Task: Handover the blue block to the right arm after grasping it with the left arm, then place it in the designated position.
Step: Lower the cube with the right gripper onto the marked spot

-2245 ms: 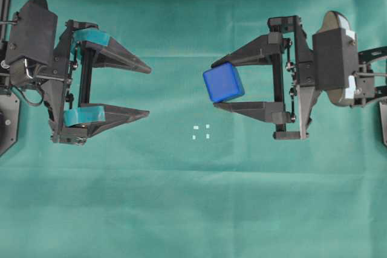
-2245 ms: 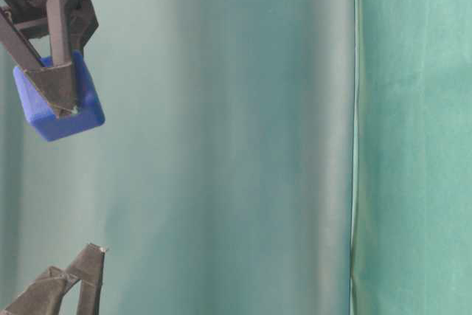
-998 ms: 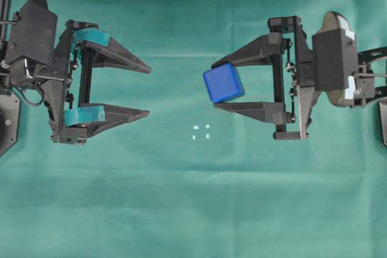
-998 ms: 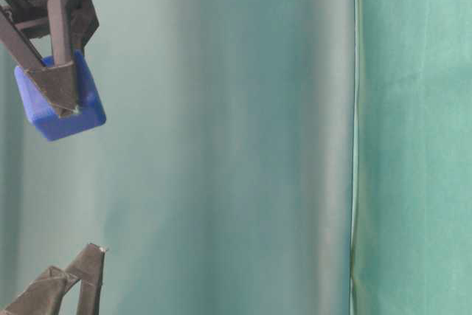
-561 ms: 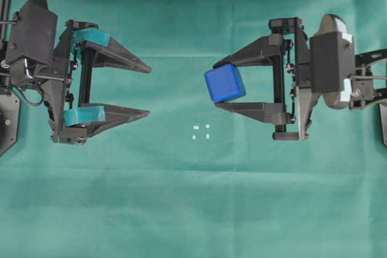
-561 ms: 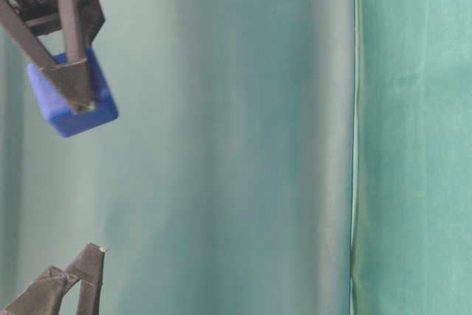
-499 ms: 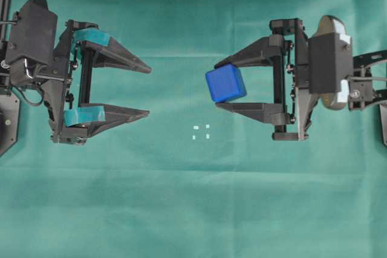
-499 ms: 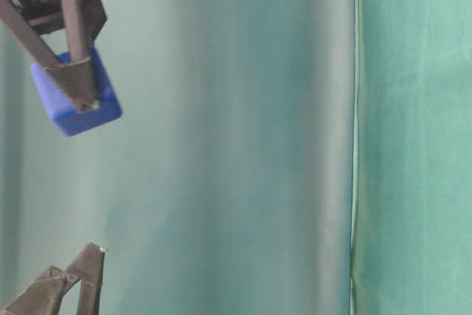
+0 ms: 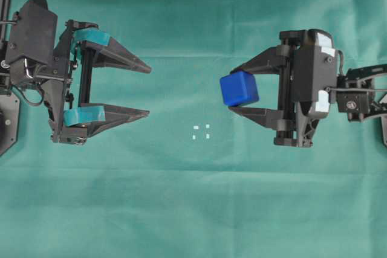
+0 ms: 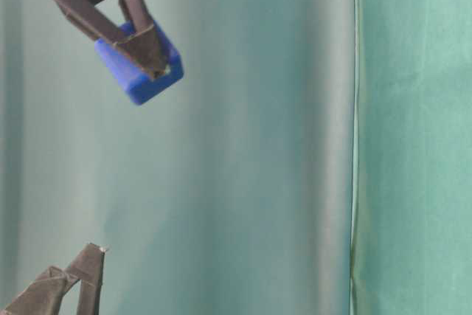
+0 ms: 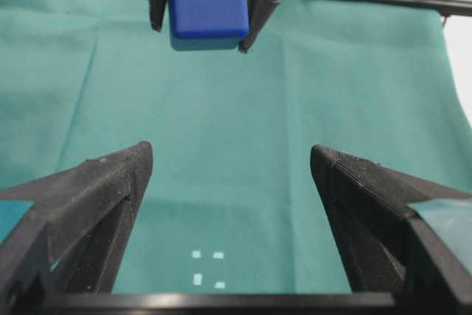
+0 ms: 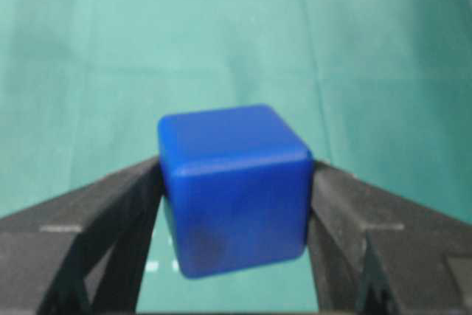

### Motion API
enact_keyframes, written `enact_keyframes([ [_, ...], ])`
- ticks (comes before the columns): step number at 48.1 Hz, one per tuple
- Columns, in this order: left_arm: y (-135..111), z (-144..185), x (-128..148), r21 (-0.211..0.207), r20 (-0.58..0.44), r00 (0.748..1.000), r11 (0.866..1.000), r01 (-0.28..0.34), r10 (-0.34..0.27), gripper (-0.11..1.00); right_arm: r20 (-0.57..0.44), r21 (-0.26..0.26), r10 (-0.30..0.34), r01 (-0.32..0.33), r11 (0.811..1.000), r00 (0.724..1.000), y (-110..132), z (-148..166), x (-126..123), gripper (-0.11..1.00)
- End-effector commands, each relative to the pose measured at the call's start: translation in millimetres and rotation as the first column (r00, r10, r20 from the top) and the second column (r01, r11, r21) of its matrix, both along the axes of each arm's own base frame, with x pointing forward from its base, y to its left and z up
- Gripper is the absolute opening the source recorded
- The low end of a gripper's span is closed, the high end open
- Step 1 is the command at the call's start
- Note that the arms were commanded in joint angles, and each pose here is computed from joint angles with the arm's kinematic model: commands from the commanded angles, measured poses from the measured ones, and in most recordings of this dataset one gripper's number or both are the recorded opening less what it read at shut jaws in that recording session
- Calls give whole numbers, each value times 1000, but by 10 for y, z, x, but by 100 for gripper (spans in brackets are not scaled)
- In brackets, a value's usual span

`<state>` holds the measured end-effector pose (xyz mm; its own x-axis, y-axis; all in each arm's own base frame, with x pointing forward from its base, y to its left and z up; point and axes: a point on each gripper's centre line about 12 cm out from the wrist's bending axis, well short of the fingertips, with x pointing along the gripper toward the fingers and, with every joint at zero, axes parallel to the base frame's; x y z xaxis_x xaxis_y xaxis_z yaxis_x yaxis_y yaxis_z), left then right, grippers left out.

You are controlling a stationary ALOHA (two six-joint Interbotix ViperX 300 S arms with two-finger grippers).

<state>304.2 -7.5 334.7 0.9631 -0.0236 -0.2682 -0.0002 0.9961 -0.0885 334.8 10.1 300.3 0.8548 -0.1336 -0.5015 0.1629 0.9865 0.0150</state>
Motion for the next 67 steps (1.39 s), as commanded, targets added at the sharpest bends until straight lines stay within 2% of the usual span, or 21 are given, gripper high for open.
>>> enact_keyframes([
  [1, 9, 129, 16, 2, 40, 999, 1000, -2, 2, 100, 23, 10, -5, 5, 1000, 1000, 5, 101, -19, 59],
  [26, 9, 129, 16, 1, 40, 999, 1000, -3, 3, 100, -6, 25, -6, 7, 1000, 1000, 22, 4, 19, 59],
  [45, 9, 129, 16, 1, 40, 999, 1000, -3, 3, 100, -93, 51, 29, -24, 998, 995, 108, -467, 317, 59],
  [57, 5, 124, 15, -1, 40, 999, 1000, -2, 2, 100, -123, 104, 49, -36, 994, 991, 153, -821, 527, 59],
  [67, -5, 123, 14, -1, 38, 999, 1000, 1, -1, 100, -149, 119, 64, -47, 992, 987, 166, -1063, 687, 59],
])
